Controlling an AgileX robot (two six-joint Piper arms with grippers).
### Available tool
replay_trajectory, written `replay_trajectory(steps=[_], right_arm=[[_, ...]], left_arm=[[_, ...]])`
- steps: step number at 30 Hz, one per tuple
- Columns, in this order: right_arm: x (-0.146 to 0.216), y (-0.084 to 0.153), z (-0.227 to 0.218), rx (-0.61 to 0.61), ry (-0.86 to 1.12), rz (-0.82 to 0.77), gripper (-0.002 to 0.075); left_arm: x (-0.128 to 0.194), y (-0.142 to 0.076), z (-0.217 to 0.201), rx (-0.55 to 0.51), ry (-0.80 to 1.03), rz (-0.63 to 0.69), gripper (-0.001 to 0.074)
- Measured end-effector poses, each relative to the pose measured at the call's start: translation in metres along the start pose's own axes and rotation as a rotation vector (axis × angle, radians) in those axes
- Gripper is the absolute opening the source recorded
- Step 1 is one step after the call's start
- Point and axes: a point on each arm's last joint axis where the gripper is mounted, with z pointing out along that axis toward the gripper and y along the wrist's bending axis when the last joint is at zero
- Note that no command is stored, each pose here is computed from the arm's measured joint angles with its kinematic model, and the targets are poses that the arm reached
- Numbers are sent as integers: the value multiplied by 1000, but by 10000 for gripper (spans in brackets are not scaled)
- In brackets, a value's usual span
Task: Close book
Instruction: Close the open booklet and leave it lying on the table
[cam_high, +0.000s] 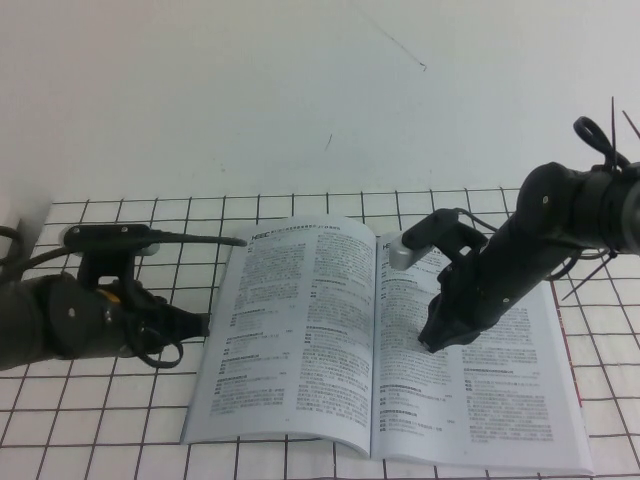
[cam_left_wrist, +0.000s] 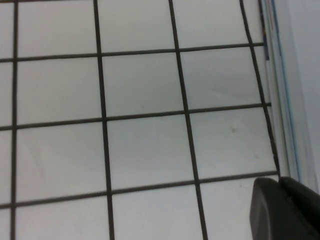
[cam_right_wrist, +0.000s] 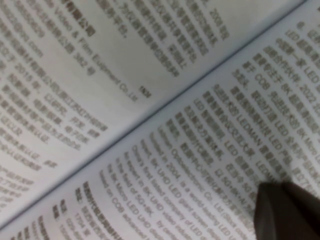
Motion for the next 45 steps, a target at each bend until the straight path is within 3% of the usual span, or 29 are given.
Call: replay_trajectory(steps=[10, 18, 25, 33, 38, 45], right_arm=[[0, 0, 0, -4, 6, 23, -3], [0, 0, 0, -7, 11, 40, -3], [0, 0, 1, -8, 12, 44, -3], [-2, 2, -2, 9, 7, 45, -3], [-2, 3, -29, 124, 2, 39, -3], [5, 4, -121, 470, 28, 4, -3]], left_arm=[[-14, -5, 57, 9, 129, 2, -4], [-21, -20, 63, 60, 195, -17, -4], [-18, -62, 56, 205, 273, 84, -4], [-43, -100, 6, 433, 142, 141, -4], [-55, -110, -25, 554, 54, 182, -4], [-63, -127, -57, 765, -40, 251, -4]])
